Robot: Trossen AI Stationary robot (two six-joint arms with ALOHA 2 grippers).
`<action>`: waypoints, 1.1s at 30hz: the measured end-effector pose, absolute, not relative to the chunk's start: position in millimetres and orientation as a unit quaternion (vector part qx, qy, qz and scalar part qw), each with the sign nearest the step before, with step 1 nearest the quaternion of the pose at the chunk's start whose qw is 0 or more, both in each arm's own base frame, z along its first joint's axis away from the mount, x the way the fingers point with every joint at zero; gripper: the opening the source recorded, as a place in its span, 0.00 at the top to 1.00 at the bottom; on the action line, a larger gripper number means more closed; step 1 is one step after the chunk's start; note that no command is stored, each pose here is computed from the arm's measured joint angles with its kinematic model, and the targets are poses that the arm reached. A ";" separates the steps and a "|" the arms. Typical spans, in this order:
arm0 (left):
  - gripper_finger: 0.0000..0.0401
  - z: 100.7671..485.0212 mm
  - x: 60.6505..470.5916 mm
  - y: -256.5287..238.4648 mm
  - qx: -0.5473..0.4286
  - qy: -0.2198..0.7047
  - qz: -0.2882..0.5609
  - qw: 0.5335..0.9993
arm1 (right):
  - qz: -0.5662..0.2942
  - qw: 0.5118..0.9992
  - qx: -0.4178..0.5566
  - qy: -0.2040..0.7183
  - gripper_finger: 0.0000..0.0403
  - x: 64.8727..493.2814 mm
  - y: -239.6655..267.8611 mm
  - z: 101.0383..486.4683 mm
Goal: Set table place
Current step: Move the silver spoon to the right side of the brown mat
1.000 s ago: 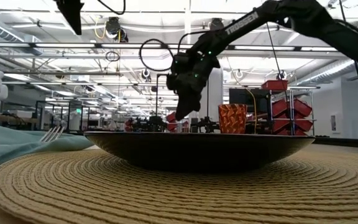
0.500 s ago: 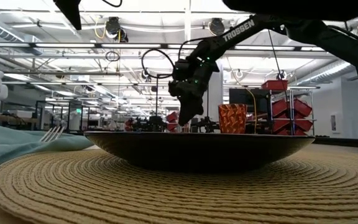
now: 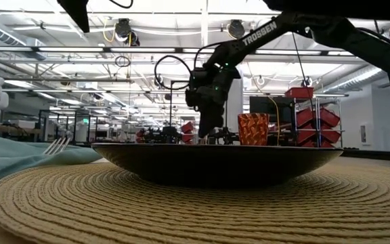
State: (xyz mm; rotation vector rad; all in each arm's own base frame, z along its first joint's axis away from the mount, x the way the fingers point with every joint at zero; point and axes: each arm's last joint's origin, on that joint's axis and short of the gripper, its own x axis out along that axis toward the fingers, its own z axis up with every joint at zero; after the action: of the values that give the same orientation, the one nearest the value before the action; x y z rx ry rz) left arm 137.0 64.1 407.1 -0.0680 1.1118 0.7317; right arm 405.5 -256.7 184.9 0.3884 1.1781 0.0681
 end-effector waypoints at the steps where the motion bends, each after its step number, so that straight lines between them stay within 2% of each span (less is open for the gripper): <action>1: 0.86 407.1 137.0 64.1 -0.032 0.516 0.339 0.786 | 0.031 0.810 0.186 0.556 0.80 403.4 -257.6 184.4; 16: 0.86 407.0 139.3 59.4 -0.040 0.512 0.325 0.794 | 0.022 0.769 0.223 0.599 0.80 395.6 -264.9 155.6; 33: 0.86 407.7 141.2 59.3 -0.036 0.505 0.323 0.799 | 0.028 0.756 0.246 0.606 0.80 389.5 -266.7 155.6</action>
State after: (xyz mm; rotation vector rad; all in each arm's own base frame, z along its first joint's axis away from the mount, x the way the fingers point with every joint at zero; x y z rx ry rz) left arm 141.2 59.3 407.7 -0.0782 1.0842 0.6922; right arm 389.5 -266.7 155.6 0.5373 1.3207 0.0612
